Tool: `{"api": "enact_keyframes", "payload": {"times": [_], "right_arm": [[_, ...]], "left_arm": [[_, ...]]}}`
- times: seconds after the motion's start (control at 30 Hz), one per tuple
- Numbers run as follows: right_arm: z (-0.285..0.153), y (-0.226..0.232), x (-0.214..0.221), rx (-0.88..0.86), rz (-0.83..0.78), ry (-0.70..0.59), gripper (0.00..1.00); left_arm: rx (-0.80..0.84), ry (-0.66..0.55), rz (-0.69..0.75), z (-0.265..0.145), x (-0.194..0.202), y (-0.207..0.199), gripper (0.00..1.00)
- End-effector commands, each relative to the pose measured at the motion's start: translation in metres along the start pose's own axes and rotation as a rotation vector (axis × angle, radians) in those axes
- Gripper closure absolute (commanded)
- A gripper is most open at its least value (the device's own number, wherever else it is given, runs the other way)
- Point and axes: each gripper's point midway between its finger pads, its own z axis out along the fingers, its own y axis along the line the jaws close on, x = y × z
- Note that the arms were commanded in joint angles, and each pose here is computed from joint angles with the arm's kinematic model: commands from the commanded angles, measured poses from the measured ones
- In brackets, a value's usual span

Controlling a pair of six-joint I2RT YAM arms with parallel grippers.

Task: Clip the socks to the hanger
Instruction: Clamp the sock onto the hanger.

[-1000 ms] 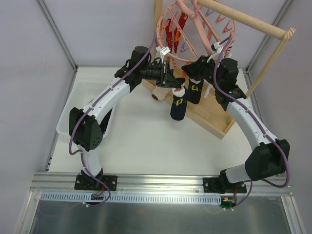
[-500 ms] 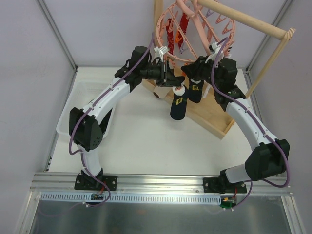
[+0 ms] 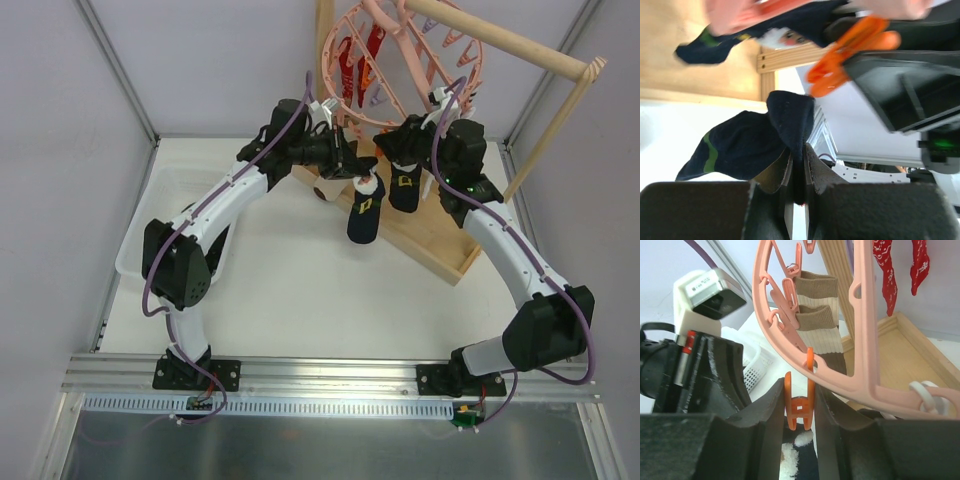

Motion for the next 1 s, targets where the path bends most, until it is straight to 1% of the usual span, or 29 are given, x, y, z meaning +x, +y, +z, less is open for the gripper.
{"api": "enact_keyframes", "payload": {"times": [0.0, 0.17, 0.4, 0.53, 0.97], "right_arm": [[-0.009, 0.016, -0.044, -0.012, -0.040, -0.110, 0.99], [-0.007, 0.016, -0.043, -0.012, -0.035, -0.102, 0.99], [-0.005, 0.017, -0.039, -0.017, -0.060, -0.097, 0.99], [-0.004, 0.019, -0.038, -0.020, -0.078, -0.097, 0.99], [-0.003, 0.022, -0.038, -0.025, -0.094, -0.109, 0.99]], "left_arm": [[0.001, -0.042, 0.004, -0.009, -0.006, -0.008, 1.00], [-0.004, -0.047, -0.001, -0.006, -0.008, -0.005, 1.00], [0.028, -0.056, 0.011, -0.006, -0.018, -0.019, 1.00], [0.042, -0.039, -0.013, -0.002, -0.018, -0.020, 1.00], [0.057, -0.025, -0.020, 0.000, -0.017, -0.021, 1.00]]}}
